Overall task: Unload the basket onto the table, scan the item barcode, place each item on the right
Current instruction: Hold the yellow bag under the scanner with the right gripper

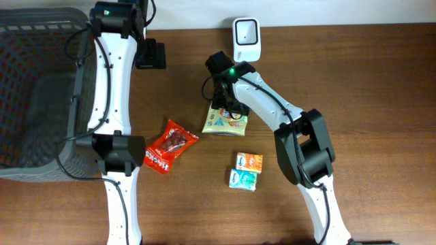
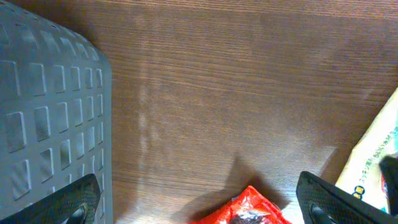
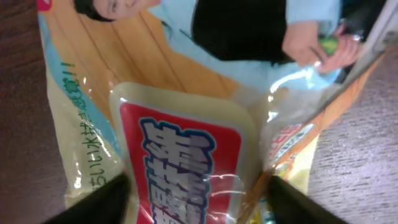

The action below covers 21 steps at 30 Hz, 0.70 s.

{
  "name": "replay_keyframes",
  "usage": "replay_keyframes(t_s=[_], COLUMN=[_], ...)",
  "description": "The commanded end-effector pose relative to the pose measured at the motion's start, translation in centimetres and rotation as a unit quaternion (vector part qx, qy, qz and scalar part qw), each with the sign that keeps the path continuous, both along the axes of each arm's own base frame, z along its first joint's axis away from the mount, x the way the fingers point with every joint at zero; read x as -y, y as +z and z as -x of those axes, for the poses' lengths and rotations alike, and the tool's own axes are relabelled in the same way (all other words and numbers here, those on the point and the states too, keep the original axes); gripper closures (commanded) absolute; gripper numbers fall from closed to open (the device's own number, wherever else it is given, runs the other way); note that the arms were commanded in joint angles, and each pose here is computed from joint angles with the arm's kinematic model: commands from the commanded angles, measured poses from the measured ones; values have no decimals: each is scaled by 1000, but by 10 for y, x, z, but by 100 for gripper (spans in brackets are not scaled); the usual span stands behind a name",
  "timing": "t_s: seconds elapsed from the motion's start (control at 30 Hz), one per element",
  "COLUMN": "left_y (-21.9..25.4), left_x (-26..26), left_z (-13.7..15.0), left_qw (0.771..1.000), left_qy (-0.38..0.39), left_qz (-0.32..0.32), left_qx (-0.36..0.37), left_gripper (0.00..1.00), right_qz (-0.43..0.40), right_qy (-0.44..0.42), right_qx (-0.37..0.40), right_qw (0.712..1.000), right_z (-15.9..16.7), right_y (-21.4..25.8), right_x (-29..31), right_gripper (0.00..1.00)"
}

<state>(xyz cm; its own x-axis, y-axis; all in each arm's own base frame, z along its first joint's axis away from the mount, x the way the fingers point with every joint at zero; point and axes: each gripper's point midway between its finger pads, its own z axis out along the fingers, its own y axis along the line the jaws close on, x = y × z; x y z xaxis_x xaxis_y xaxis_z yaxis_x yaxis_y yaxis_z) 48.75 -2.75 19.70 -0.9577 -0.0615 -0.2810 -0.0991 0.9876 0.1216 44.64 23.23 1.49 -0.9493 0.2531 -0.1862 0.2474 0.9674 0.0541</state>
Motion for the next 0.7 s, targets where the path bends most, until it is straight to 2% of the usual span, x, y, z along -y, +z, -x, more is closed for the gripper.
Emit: replay_keyframes(t_s=[0.0,0.03,0.33,0.43,0.5,0.6,0.67], left_y=[-3,-3,-3,-3,-3,-3,-3], left_x=[-4,-4,-3,-2,0,-1,-1], left_z=[0,0,0,-1,-2,-1,0], left_qw=[1000,1000,1000,1000,1000,1000,1000], left_qy=[8,8,7,6,5,5,5], left_qz=[-5,-5,-5,-1,-1,-1,-1], left_qx=[-4,-4,-4,-1,0,-1,-3], left_gripper=[1,1,1,1,1,1,1], right_qz=[18,17,4,-31,-32,-8,19], right_qy=[-1,-2,-1,49,61,69,58], right_qx=[-12,-11,9,2,-5,-8,-9], right_qw=[1000,1000,1000,998,998,998,998], right_z=[2,1,-20,-19,-13,-8,-6], right_y=[-17,-15,50,56,53,44,35], right_x=[3,4,33,19,11,8,13], right_gripper=[79,96,96,46,22,20,13])
